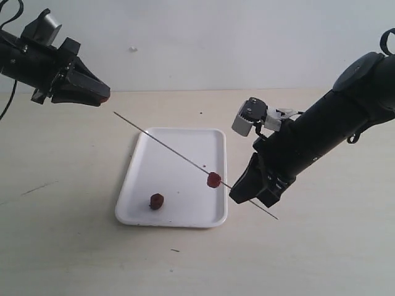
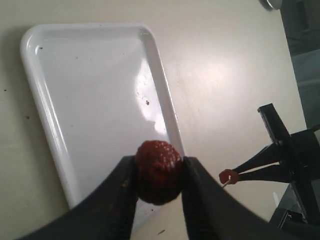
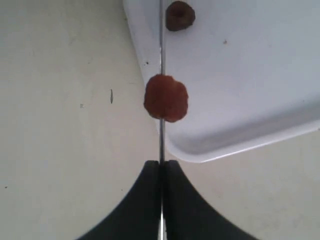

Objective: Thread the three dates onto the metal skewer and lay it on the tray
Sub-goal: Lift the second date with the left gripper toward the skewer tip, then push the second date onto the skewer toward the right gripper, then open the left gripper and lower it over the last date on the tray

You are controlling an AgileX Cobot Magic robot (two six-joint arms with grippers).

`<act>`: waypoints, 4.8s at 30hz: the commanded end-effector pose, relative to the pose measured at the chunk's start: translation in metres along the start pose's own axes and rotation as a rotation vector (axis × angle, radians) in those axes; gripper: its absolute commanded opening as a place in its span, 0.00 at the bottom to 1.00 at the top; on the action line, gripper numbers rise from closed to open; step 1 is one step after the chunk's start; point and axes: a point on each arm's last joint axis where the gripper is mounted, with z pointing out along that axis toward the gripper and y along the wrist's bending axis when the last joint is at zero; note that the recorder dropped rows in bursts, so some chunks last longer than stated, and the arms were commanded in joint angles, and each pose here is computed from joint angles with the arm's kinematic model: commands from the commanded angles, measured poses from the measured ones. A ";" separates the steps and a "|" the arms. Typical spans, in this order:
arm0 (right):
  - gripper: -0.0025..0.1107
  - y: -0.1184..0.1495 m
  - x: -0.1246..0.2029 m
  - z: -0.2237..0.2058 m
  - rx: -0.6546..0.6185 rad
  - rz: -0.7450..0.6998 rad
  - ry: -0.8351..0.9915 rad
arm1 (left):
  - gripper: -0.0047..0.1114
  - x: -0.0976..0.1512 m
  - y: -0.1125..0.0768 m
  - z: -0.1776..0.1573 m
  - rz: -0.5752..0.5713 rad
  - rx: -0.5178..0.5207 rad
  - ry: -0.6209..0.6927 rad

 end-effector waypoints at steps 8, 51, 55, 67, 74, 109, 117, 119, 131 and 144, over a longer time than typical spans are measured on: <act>0.02 -0.013 0.001 0.001 0.121 -0.014 -0.013 | 0.31 -0.001 -0.006 -0.003 0.009 0.013 -0.012; 0.02 -0.013 -0.014 0.012 0.057 -0.210 -0.235 | 0.31 0.017 -0.039 0.046 0.086 0.039 0.142; 0.02 -0.014 -0.019 0.010 0.060 -0.156 -0.294 | 0.31 0.019 -0.051 0.057 0.122 0.074 0.154; 0.02 -0.026 -0.021 0.008 0.168 0.035 -0.329 | 0.31 0.016 -0.061 0.060 0.134 0.146 0.107; 0.02 -0.019 -0.030 0.006 0.080 0.077 -0.429 | 0.31 0.015 -0.064 0.062 0.142 0.165 0.100; 0.02 -0.028 -0.009 0.005 0.204 0.308 -0.196 | 0.54 0.005 -0.026 0.025 0.284 0.096 -0.002; 0.02 -0.034 0.002 -0.013 0.411 0.434 -0.070 | 0.54 0.027 -0.043 0.061 0.512 -0.018 0.256; 0.02 -0.036 0.005 -0.015 0.446 0.474 -0.049 | 0.54 0.032 -0.050 0.074 0.520 -0.079 0.311; 0.02 -0.037 0.008 -0.015 0.462 0.494 -0.022 | 0.54 0.067 -0.091 0.139 0.640 -0.511 0.541; 0.02 -0.036 0.007 -0.014 0.445 0.511 -0.027 | 0.54 0.084 -0.068 0.184 0.396 -0.599 0.542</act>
